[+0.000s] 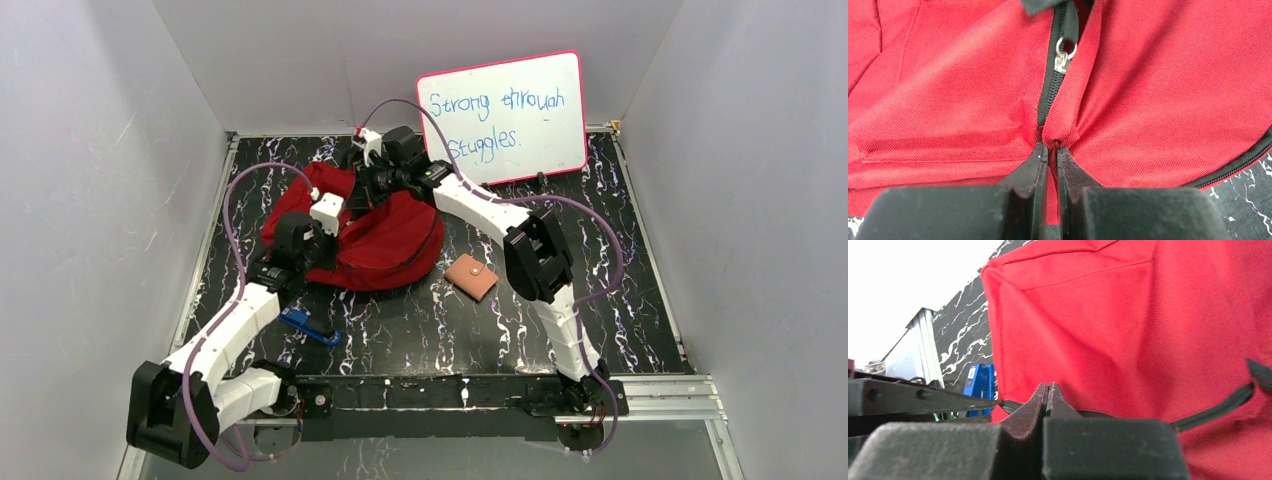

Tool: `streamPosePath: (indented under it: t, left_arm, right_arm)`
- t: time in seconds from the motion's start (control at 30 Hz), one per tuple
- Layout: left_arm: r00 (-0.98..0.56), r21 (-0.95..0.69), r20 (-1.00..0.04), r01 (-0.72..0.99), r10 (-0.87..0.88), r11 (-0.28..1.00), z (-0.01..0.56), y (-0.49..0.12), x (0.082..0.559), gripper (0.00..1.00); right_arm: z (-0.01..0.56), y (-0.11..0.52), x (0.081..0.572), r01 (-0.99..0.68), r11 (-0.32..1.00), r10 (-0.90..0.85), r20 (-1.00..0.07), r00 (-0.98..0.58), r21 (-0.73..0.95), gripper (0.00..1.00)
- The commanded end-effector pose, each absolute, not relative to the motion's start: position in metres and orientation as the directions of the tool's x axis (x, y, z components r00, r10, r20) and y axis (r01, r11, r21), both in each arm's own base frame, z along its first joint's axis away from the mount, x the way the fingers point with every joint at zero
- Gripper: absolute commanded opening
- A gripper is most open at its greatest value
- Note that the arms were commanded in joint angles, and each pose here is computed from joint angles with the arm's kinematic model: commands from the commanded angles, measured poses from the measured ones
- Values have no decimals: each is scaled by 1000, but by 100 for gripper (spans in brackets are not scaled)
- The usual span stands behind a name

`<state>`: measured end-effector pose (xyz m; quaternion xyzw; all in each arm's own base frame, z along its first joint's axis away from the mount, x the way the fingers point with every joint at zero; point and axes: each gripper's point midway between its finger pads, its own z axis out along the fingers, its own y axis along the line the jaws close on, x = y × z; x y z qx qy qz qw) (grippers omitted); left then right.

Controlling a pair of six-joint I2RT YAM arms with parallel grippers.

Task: Pack the student bag
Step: Zip the student bag at the center of the board.

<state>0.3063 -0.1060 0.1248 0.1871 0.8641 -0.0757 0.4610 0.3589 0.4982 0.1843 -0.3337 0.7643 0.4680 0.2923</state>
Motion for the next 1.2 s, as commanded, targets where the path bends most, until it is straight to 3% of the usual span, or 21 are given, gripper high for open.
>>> streamPosePath:
  t: [0.0, 1.17]
  left_arm:
    - [-552, 16, -794, 399, 254, 917, 116, -100, 281, 0]
    - [-519, 37, -818, 381, 247, 924, 160, -89, 261, 0]
  right_arm:
    - [240, 475, 408, -800, 429, -102, -857, -505, 420, 0]
    - [133, 430, 553, -662, 673, -34, -881, -472, 329, 3]
